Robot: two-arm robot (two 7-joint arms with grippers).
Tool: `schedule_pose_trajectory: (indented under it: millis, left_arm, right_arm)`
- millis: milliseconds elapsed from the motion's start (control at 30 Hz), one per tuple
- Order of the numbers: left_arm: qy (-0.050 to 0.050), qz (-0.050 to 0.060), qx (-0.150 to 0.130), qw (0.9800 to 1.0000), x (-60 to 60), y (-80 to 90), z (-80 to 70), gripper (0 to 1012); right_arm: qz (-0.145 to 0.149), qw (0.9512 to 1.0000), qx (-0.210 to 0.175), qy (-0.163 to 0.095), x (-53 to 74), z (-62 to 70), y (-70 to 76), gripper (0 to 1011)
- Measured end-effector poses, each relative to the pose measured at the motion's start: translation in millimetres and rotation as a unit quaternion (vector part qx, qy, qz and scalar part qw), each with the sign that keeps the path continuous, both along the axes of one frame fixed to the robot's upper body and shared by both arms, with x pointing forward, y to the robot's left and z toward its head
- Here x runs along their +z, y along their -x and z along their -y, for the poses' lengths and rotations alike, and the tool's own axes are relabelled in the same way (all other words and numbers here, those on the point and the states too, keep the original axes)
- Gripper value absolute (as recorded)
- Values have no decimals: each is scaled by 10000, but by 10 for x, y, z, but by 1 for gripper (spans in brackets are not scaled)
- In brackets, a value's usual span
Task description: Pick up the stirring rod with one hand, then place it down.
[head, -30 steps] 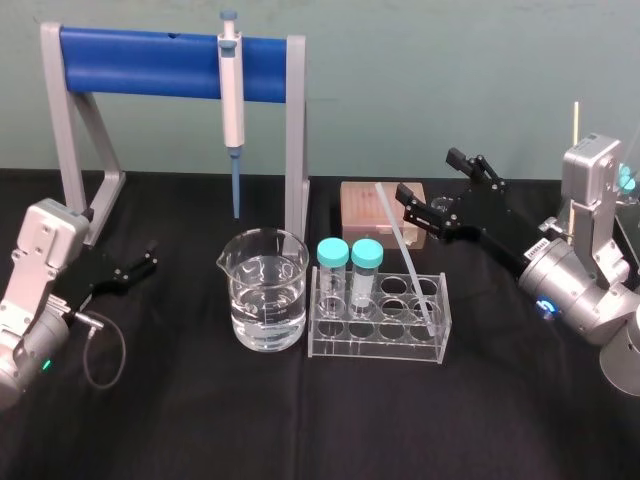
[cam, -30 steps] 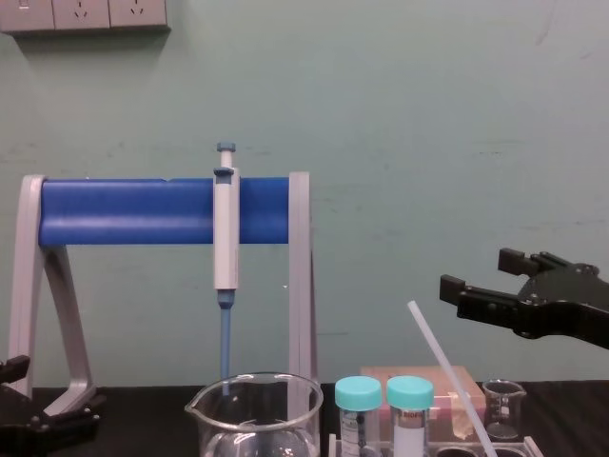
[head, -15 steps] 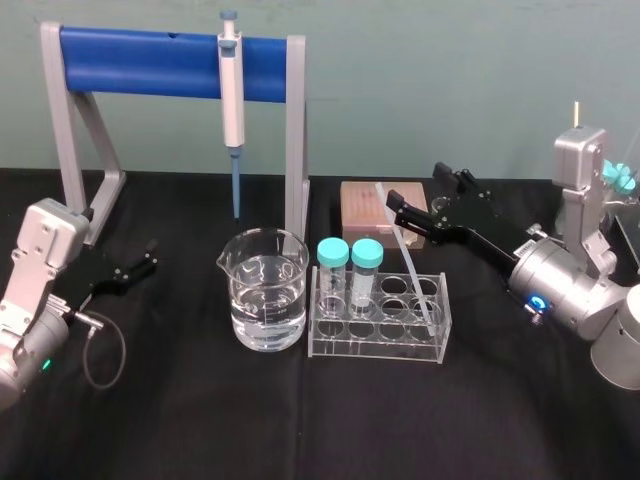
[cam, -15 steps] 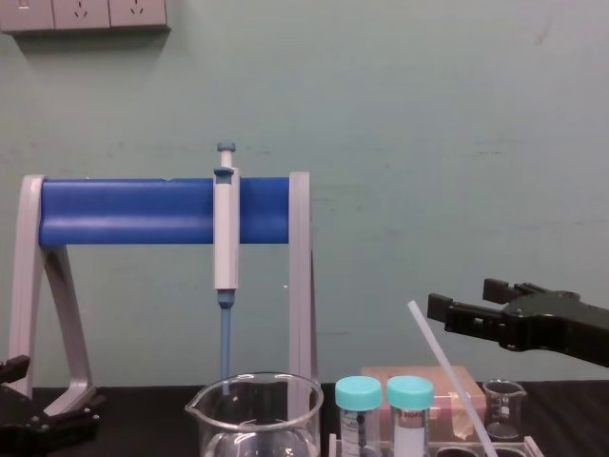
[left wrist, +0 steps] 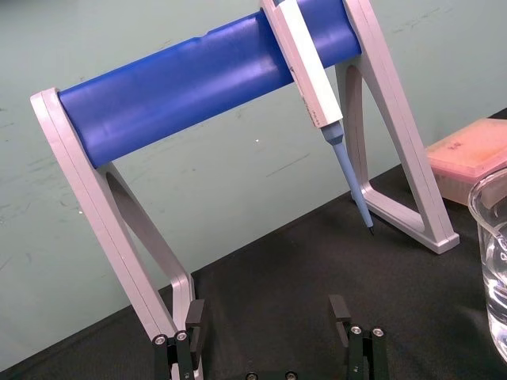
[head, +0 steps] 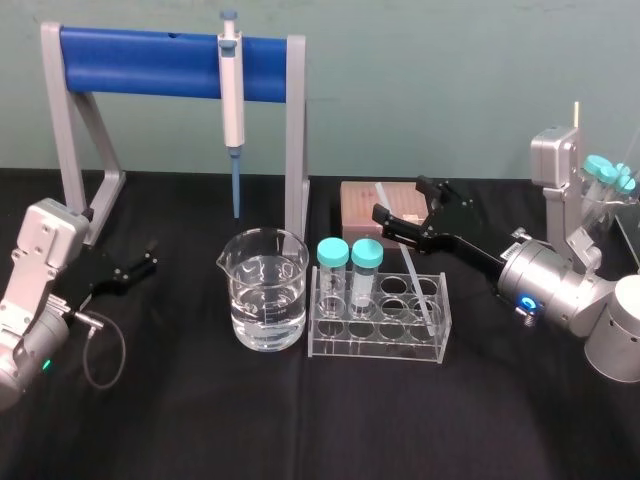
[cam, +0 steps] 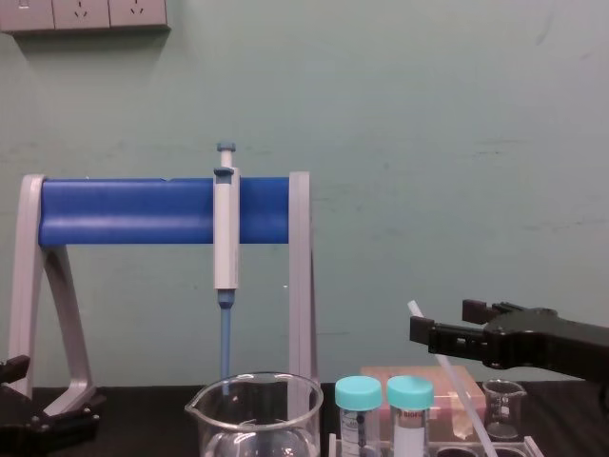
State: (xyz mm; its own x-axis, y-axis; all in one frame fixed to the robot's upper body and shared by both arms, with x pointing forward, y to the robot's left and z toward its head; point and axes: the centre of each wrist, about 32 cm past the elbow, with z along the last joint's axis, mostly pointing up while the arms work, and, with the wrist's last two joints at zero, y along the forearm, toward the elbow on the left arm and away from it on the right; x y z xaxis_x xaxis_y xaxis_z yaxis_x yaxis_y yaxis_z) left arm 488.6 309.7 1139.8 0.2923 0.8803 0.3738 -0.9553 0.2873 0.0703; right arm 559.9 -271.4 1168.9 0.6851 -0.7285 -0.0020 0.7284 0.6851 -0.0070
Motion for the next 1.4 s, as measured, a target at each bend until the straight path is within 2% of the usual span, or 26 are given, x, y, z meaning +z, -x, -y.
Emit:
schedule_pose_trajectory:
  millis: [367,800,1400]
  left_arm:
    - [0,0,0,10000,0,0,0,1000]
    - [0,0,0,10000,0,0,0,1000]
    - [0,0,0,10000,0,0,0,1000]
  right_arm:
    - [-240,9997,76,20,-27,-10,-36,1002]
    - [-395,9991,107,51,-38,-20,-57,1002]
    - [-418,9991,84,39,-39,-19,-59,1002]
